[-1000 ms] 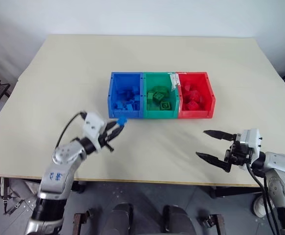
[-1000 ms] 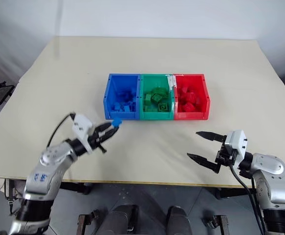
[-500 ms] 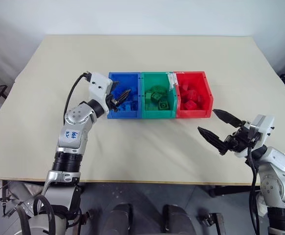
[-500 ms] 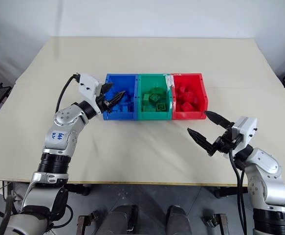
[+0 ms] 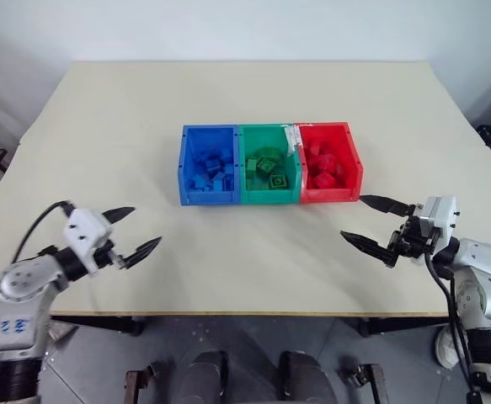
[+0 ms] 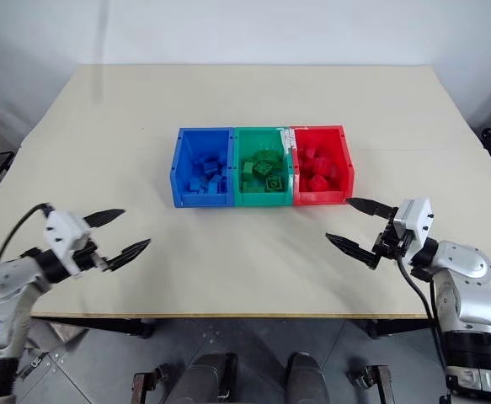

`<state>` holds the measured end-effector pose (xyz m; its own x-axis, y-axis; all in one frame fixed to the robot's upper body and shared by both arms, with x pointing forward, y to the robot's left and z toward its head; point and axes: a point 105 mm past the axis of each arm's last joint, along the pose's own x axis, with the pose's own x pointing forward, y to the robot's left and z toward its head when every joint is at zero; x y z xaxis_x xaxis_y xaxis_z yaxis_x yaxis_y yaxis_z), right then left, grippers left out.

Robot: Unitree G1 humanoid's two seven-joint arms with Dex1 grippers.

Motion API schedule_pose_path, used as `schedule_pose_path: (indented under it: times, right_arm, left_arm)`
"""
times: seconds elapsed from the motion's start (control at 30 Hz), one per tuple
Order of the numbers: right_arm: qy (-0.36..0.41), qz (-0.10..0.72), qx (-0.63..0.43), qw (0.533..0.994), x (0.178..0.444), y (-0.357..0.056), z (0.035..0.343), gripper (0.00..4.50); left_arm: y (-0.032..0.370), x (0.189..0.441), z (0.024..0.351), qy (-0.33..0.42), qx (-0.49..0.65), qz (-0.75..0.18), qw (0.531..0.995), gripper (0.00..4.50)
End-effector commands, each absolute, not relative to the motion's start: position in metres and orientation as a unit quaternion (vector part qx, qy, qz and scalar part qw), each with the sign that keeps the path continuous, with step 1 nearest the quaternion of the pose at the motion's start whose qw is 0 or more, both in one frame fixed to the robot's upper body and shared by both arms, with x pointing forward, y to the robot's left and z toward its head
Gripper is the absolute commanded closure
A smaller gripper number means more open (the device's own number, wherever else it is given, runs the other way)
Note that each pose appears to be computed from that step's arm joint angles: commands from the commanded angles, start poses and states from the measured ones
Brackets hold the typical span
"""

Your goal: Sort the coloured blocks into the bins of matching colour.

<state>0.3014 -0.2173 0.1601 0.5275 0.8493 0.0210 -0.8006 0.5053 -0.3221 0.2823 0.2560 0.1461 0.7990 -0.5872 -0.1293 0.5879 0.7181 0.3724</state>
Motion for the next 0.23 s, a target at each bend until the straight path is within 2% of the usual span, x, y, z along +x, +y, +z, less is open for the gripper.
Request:
schedule_pose_path:
  times: [0.03,0.23]
  right_arm:
    - [-0.092,0.485,-0.154,0.856,0.302,-0.222,0.161,0.0]
    - [-0.112,0.465,-0.143,0.867,0.307,-0.224,0.165,0.0]
  left_arm:
    - [0.253,0.278,0.16,-0.023,0.203,-0.322,0.925,0.03]
    - [0.242,0.282,0.158,-0.032,0.226,-0.325,0.918,0.03]
